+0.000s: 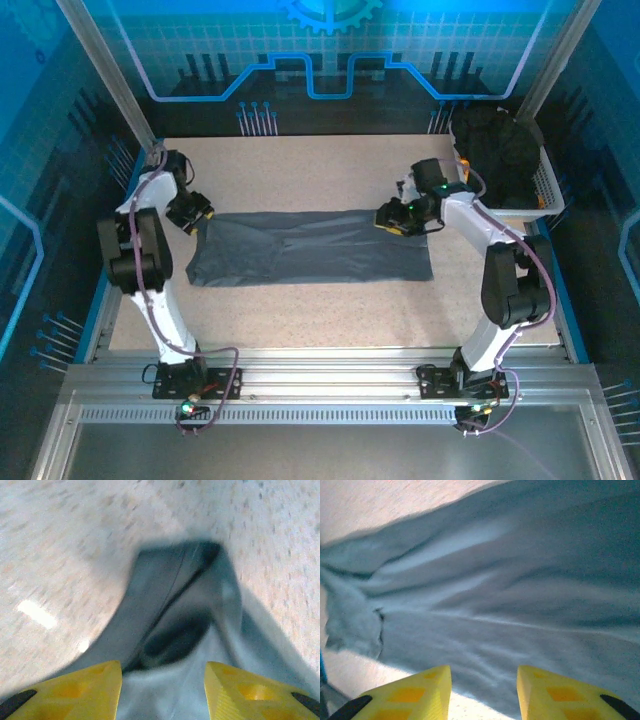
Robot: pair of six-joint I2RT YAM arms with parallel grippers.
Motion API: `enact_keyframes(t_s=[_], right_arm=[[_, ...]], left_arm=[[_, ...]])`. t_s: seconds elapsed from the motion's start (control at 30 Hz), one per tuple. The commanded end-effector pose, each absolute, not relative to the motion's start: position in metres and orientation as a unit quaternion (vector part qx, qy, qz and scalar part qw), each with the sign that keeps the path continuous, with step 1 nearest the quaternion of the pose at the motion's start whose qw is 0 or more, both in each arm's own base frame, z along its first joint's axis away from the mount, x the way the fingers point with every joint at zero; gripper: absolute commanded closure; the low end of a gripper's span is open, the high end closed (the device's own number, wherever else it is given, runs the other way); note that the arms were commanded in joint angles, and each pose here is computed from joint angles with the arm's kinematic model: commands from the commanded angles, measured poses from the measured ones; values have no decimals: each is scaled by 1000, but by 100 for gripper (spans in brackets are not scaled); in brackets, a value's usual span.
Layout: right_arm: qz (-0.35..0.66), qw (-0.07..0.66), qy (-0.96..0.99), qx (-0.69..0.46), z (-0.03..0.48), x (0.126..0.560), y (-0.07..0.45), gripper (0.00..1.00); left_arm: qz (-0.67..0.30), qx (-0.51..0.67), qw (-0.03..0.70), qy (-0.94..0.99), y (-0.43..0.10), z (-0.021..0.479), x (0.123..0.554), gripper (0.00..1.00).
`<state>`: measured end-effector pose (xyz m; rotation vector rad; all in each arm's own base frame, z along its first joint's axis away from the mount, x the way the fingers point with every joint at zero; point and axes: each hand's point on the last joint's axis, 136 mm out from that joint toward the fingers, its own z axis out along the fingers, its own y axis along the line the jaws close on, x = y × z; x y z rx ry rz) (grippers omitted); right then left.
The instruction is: Fold and stack the t-shirts
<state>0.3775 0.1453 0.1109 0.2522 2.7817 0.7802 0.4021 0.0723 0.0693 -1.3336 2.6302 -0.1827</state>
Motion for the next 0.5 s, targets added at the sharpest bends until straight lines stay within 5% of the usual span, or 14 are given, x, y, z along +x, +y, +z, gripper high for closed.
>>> enact_keyframes(t_s=[0.0, 0.2, 0.47], right_arm=[[186, 97, 973, 91, 92, 381, 111, 64], [98, 57, 990, 82, 62, 407, 88, 72], [29, -18, 994, 104, 25, 391, 68, 73]], left_arm=[[-72, -478, 112, 868, 40, 97, 373, 58], [-138, -510, 40, 848, -42, 61, 350, 68], [-108, -534, -1, 839, -58, 14, 387, 71]])
